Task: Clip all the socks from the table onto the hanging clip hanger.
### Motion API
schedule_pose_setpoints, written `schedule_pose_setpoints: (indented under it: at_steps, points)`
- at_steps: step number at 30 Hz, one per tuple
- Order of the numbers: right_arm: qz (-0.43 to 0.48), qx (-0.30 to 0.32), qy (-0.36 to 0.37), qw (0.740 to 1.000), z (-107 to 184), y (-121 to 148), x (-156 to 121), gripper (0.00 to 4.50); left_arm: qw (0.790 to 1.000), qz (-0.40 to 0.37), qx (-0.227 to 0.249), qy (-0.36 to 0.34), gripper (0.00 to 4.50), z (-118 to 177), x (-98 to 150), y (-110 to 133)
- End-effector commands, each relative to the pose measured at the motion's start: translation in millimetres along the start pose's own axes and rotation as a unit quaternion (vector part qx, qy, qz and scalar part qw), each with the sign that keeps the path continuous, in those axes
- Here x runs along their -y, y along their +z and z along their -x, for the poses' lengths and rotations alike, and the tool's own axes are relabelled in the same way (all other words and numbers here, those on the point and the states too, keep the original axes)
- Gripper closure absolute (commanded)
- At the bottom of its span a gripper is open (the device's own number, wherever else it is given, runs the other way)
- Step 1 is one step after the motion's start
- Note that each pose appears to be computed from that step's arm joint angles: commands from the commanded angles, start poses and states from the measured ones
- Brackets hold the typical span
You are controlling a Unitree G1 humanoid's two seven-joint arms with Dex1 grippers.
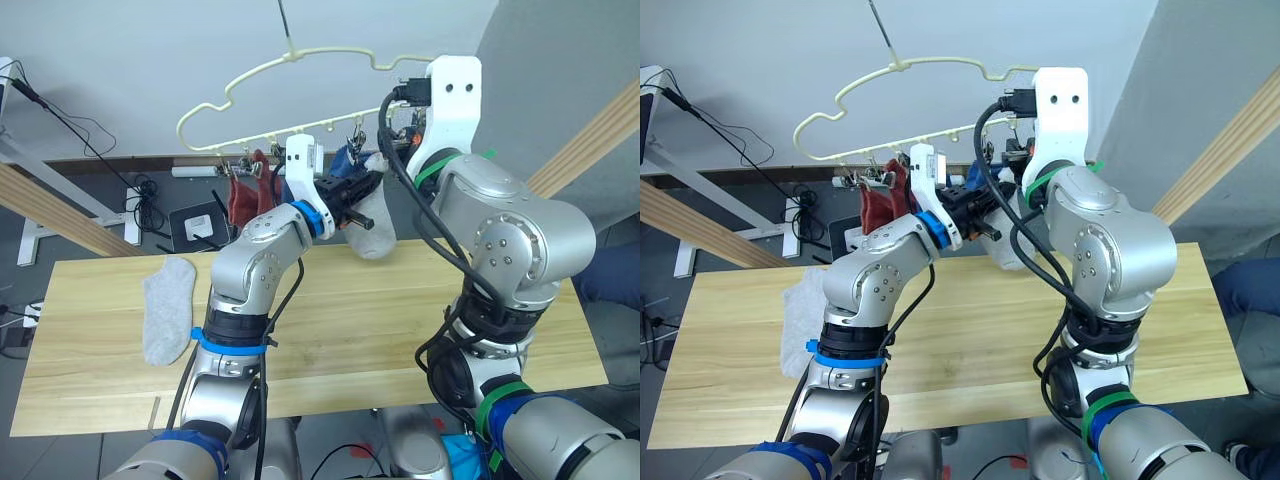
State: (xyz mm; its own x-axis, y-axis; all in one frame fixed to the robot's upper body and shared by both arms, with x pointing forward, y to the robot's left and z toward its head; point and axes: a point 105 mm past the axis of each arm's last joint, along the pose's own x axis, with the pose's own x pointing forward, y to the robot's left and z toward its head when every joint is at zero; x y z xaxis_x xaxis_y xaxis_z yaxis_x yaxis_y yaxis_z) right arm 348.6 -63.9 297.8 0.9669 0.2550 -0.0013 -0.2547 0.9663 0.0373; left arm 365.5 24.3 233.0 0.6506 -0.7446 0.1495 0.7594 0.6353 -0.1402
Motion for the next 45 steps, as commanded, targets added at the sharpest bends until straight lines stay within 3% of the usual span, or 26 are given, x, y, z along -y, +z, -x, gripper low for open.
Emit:
schedule_pose_setpoints:
  at_steps: [1, 4, 13, 19, 35, 45]
  points:
    - [0.000, 0.020, 0.003, 1.000, 3.6, 7.2, -2.6, 1.38, 1.000, -0.006, 0.019, -0.013, 4.50, -1.7, 7.5, 11.3]
    - [-0.001, 0.021, 0.004, 1.000, 3.7, 7.7, -4.4, 1.38, 1.000, -0.004, 0.019, -0.015, 4.50, -1.7, 7.8, 11.1]
    - [-0.003, 0.021, 0.009, 1.000, 5.6, 8.3, -4.0, 1.34, 0.999, -0.021, -0.004, -0.031, 1.75, 4.6, 12.1, 4.4]
    - [0.009, 0.016, 0.035, 0.999, 16.4, -0.5, 1.6, 1.34, 0.997, -0.063, -0.038, -0.037, 1.75, 35.0, 10.1, -2.1]
    - [0.074, 0.001, 0.100, 0.992, 65.2, -40.3, 16.0, 1.34, 0.994, -0.084, -0.066, -0.024, 1.75, 106.4, -0.1, -5.1]
    - [0.073, -0.020, 0.094, 0.993, 79.9, -72.4, 22.6, 1.34, 0.984, -0.168, -0.030, -0.047, 1.75, 138.5, 6.9, 22.4]
